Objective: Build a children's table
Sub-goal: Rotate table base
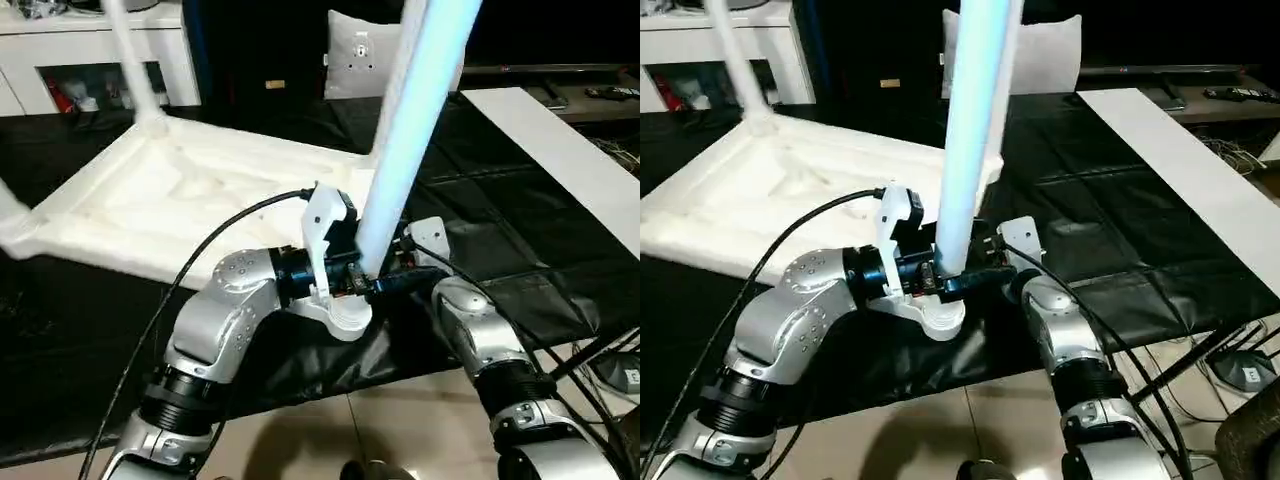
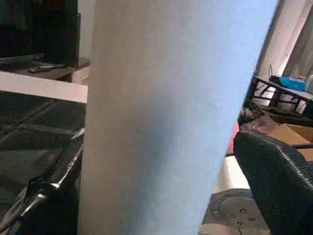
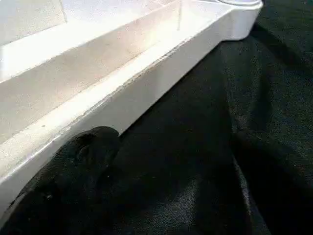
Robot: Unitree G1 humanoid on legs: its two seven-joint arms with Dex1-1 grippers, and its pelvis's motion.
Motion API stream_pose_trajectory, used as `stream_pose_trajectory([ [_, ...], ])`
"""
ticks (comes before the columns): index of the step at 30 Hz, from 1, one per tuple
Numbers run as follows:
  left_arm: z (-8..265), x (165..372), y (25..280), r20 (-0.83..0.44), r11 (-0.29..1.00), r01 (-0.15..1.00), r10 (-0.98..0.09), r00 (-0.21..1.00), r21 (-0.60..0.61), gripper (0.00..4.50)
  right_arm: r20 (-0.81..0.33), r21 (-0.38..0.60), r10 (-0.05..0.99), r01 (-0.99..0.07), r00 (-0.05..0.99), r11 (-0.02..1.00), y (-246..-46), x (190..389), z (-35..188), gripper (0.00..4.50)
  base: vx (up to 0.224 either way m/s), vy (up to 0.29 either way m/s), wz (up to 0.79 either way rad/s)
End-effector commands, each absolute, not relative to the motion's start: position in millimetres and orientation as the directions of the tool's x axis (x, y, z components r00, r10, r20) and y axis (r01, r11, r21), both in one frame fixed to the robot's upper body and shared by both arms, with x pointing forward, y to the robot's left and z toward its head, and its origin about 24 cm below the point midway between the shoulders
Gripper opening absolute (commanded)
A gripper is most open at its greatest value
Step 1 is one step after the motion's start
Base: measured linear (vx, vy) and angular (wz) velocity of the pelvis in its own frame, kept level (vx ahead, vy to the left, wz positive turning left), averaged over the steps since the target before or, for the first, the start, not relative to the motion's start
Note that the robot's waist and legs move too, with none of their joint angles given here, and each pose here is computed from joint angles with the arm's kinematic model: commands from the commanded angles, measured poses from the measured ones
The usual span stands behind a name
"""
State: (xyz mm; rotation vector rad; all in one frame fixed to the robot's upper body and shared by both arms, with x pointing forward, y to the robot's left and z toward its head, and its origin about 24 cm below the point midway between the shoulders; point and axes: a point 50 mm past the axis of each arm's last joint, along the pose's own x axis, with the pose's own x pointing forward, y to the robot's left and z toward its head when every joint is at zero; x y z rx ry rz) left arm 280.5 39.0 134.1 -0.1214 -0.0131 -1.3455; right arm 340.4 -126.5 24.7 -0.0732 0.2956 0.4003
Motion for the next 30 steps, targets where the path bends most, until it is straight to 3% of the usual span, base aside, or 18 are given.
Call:
stream_pose_trajectory([
  [1, 144, 265, 13, 0.108, 0.088, 0.995, -0.990, 0.092, -0.038, 4.41, -0.274, 0.011, 0.471, -0.487, 0.838, 0.873, -100.9, 339.3, 27, 4.50, 0.000, 0.000, 0.00],
  [11, 144, 274, 15, 0.110, 0.138, 0.990, -0.984, 0.138, -0.011, 4.41, -0.274, 0.000, 0.452, -0.470, 0.849, 0.883, -109.8, 340.6, 26, 4.50, 0.000, 0.000, 0.00],
  [17, 139, 288, 26, 0.079, 0.221, 0.975, -0.973, 0.218, 0.021, 4.41, -0.285, -0.025, 0.414, -0.438, 0.865, 0.898, -127.8, 340.9, 24, 4.50, 0.000, 0.000, 0.00],
  [18, 135, 296, 40, 0.032, 0.237, 0.971, -0.971, 0.236, 0.033, 4.41, -0.281, -0.022, 0.411, -0.433, 0.868, 0.901, -140.6, 339.6, 26, 4.50, 0.000, 0.000, 0.00],
  [20, 132, 300, 47, 0.001, 0.234, 0.972, -0.972, 0.234, 0.038, 4.41, -0.273, -0.020, 0.415, -0.437, 0.868, 0.899, -146.8, 338.5, 27, 4.50, 0.000, 0.000, 0.00],
  [24, 112, 305, 89, -0.234, 0.111, 0.993, -0.965, 0.118, 0.041, 4.41, -0.200, -0.036, 0.565, -0.582, 0.800, 0.812, -165.7, 323.8, 41, 4.50, 0.000, 0.000, 0.00],
  [30, 95, 316, 119, -0.454, 0.042, 0.996, -0.888, 0.072, 0.078, 4.03, -0.216, -0.067, 0.695, -0.720, 0.686, 0.690, -178.9, 304.5, 51, 4.50, 0.000, 0.000, 0.00],
])
